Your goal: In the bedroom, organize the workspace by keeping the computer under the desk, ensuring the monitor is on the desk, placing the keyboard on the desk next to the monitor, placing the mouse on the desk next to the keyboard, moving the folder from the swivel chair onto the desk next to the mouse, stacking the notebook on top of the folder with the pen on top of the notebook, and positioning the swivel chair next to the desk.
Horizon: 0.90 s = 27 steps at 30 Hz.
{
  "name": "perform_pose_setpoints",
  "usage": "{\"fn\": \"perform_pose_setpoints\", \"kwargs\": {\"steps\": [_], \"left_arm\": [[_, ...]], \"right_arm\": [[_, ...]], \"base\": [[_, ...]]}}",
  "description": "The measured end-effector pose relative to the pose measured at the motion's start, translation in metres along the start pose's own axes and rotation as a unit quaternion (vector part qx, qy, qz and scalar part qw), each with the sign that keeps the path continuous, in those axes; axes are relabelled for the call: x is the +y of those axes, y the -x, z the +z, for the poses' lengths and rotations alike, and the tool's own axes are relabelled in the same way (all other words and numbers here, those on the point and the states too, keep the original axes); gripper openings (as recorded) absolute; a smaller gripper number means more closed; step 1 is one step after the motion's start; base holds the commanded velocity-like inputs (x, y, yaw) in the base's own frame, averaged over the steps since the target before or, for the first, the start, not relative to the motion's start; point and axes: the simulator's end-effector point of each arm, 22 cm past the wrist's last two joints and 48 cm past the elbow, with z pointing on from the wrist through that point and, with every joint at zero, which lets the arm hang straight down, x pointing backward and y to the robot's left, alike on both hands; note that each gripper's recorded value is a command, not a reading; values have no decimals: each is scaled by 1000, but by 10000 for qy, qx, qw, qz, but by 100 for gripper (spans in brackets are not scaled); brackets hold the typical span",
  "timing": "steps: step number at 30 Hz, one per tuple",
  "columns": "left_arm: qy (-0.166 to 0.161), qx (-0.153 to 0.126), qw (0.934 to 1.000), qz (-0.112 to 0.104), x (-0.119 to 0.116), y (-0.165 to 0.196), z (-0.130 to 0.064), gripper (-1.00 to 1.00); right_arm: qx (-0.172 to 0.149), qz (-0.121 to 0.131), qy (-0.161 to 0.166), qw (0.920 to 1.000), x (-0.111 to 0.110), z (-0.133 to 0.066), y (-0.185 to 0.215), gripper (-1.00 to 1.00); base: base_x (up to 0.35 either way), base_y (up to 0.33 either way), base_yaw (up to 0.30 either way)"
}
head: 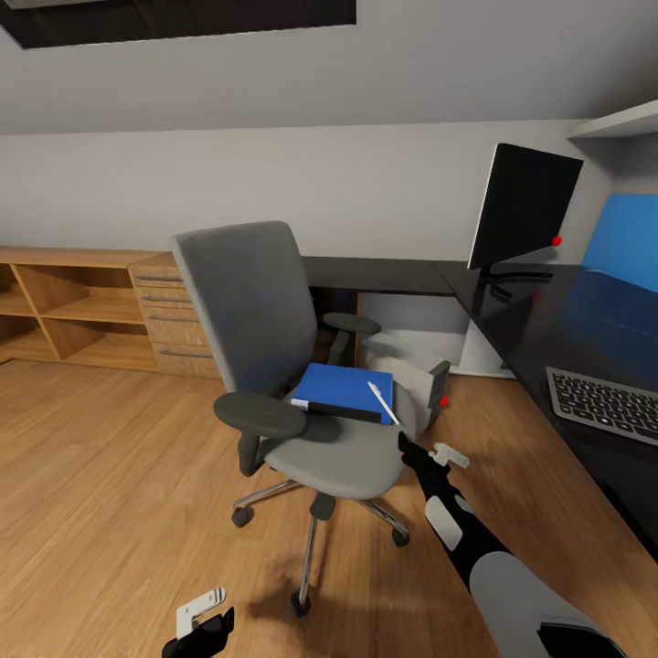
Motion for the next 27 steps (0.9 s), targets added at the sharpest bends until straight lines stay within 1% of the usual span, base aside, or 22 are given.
{"fn": "perform_pose_setpoints", "kwargs": {"steps": [12,27], "left_arm": [[0,-1,10000,-2,0,0,0,100],[12,-12,10000,-9,1,1,0,100]], "right_arm": [[60,35,16,10000,5,-1,-8,100],[60,54,22,10000,7,-2,-9,100]], "base": [[0,0,33],[0,0,17]]}}
